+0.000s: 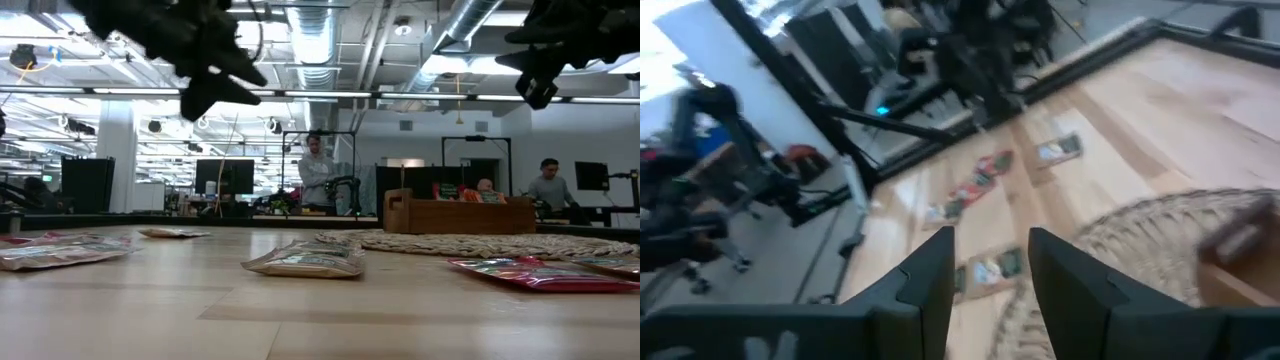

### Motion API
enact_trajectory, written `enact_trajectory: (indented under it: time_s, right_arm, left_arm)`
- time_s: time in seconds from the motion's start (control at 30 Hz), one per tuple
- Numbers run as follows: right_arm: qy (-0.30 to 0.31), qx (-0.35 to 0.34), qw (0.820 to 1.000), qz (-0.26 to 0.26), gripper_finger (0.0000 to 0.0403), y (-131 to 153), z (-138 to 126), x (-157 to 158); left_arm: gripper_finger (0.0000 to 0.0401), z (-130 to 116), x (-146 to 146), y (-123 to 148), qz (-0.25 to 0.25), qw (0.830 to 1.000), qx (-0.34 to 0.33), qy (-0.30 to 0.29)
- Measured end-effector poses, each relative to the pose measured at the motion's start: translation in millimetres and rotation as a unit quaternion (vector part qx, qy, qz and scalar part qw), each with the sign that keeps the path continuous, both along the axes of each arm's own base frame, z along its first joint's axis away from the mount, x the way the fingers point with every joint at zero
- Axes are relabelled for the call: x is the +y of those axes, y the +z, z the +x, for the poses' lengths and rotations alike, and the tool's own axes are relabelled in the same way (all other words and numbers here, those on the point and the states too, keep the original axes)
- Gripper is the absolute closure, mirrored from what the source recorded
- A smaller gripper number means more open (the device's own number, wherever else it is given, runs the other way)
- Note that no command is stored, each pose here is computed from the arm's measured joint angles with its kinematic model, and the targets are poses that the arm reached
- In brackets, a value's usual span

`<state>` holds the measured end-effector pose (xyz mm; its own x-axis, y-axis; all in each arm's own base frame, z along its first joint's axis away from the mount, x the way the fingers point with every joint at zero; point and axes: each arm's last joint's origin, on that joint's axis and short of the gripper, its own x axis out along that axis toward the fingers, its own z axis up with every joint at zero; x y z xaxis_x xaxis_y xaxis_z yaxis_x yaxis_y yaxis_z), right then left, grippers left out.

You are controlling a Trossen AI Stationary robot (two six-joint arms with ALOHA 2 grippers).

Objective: Pick & Place Tea
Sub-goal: Put the red tea pack into the middle compartment of the brown organizer

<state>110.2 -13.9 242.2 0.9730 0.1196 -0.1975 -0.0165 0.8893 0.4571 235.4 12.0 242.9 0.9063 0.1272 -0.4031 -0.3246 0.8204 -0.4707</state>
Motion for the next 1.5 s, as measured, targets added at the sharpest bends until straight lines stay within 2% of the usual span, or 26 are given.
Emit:
enact_trajectory:
  time_s: [0.1, 0.17, 0.27, 0.4, 0.5, 0.7, 0.8, 0.87, 0.97, 1.03, 1.07, 1.13, 1.2, 1.3, 1.5]
  right_arm:
    - [-0.006, -0.005, 1.0, -0.003, 0.028, -2, 2, 2]
    - [-0.019, -0.007, 1.0, -0.008, 0.028, -2, 1, 3]
    - [-0.026, -0.019, 0.999, -0.012, 0.028, 1, -1, 4]
    - [-0.024, -0.015, 1.0, -0.001, 0.028, 0, -1, 5]
    - [-0.025, -0.017, 1.0, -0.002, 0.028, 0, 0, 6]
    - [-0.032, -0.016, 0.999, -0.003, 0.028, 0, 0, 5]
    - [-0.032, -0.018, 0.999, -0.003, 0.028, 0, 0, 5]
    - [-0.032, -0.02, 0.999, -0.003, 0.028, 1, 0, 5]
    - [-0.032, -0.023, 0.999, -0.003, 0.028, 2, 0, 5]
    - [-0.032, -0.023, 0.999, -0.003, 0.028, 2, 0, 5]
    - [-0.031, -0.023, 0.999, -0.003, 0.028, 1, 0, 5]
    - [-0.031, -0.024, 0.999, -0.003, 0.028, 2, 0, 5]
    - [-0.031, -0.025, 0.999, -0.003, 0.028, 2, 0, 5]
    - [-0.031, -0.031, 0.999, -0.004, 0.028, 3, 0, 5]
    - [-0.031, -0.047, 0.998, -0.005, 0.028, 6, 1, 5]
  left_arm:
    - [0.0263, -13, -5, -12, -0.027, 1.0, -0.016, 0.003]
    - [0.0263, -21, -7, -21, -0.049, 0.999, -0.005, 0.008]
    - [0.0263, -28, -9, -28, -0.11, 0.993, 0.035, -0.005]
    - [0.0263, -35, -14, -24, -0.184, 0.977, 0.106, -0.034]
    - [0.0263, -40, -16, -14, -0.189, 0.967, 0.17, -0.03]
    - [0.0263, -45, -22, 4, -0.156, 0.951, 0.267, -0.008]
    - [0.0263, -41, -27, 5, -0.176, 0.939, 0.294, 0.013]
    - [0.0263, -40, -28, -1, -0.22, 0.917, 0.326, 0.063]
    - [0.0263, -46, -30, -11, -0.286, 0.857, 0.398, 0.158]
    - [0.0263, -55, -32, -16, -0.295, 0.819, 0.447, 0.206]
    - [0.0263, -59, -33, -17, -0.291, 0.806, 0.464, 0.225]
    - [0.0263, -63, -32, -18, -0.28, 0.795, 0.473, 0.255]
    - [0.0263, -62, -32, -18, -0.282, 0.795, 0.465, 0.27]
    - [0.0263, -59, -32, -18, -0.283, 0.805, 0.454, 0.257]
    - [0.0263, -47, -33, -16, -0.255, 0.853, 0.415, 0.19]
